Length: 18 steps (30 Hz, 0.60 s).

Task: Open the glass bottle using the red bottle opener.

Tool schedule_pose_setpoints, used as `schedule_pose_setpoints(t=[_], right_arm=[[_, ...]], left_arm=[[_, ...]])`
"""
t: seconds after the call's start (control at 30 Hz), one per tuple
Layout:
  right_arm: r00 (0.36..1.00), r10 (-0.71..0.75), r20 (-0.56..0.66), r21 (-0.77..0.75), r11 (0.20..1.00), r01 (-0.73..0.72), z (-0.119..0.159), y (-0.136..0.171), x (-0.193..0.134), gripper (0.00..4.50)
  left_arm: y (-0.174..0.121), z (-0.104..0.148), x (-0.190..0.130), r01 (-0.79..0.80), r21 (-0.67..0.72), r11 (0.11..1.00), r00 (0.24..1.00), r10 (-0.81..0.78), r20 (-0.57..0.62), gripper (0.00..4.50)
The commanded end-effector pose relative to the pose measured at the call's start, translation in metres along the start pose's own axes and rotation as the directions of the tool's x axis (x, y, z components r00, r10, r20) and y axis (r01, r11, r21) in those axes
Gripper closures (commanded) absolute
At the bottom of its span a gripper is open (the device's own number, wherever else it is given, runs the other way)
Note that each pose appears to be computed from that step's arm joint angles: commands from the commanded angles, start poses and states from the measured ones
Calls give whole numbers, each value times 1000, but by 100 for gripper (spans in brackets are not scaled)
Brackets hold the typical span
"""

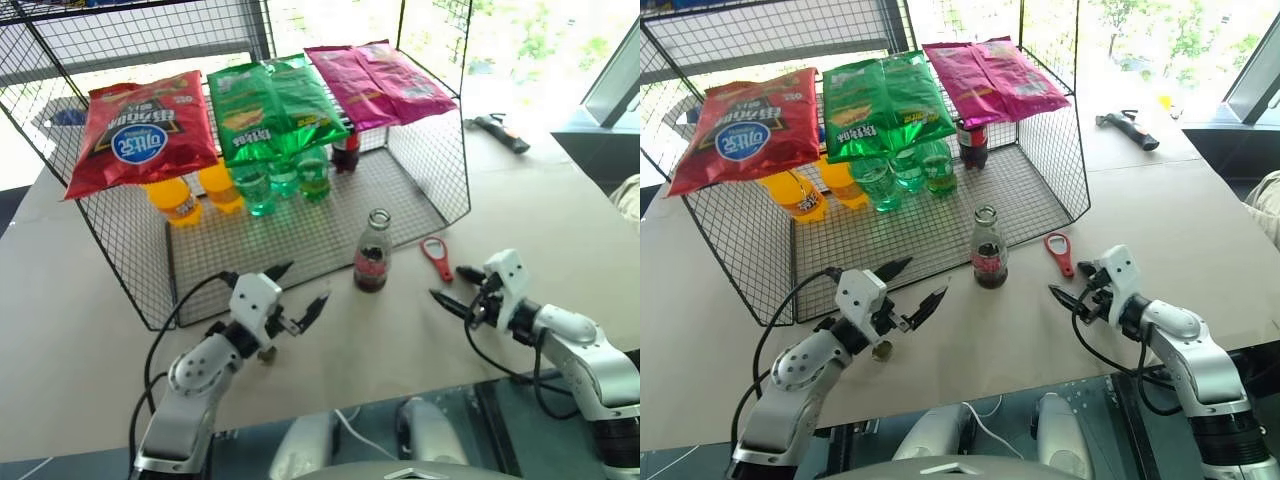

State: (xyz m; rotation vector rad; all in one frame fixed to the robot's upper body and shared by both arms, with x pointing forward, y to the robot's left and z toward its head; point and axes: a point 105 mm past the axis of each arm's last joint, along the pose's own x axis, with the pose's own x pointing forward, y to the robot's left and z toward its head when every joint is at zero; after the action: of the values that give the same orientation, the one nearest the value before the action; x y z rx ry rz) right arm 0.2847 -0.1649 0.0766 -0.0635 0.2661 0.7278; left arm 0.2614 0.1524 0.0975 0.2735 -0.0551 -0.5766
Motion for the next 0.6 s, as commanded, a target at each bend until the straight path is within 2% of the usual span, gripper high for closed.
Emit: schedule_pose_setpoints(t=[0.03, 0.1, 0.17, 0.43, 0.6], right_arm=[[998, 17, 60, -49, 999, -14, 17, 0, -5, 21], [998, 18, 58, -74, 997, -14, 18, -1, -5, 21], [998, 30, 60, -88, 996, -25, 18, -1, -6, 21], [993, 57, 103, -145, 989, -41, 16, 1, -20, 21], [994, 66, 82, -174, 983, -51, -1, -3, -33, 21]], left_arm=[[25, 26, -8, -148, 64, 987, 986, 143, 82, 0], [36, 18, -17, -243, 10, 970, 969, 242, 46, 0], [35, 8, -26, -241, -96, 966, 970, 243, 13, 0], [57, -3, -53, -377, -114, 919, 926, 373, -50, 0], [47, -24, -75, -346, -72, 935, 931, 333, -147, 0]])
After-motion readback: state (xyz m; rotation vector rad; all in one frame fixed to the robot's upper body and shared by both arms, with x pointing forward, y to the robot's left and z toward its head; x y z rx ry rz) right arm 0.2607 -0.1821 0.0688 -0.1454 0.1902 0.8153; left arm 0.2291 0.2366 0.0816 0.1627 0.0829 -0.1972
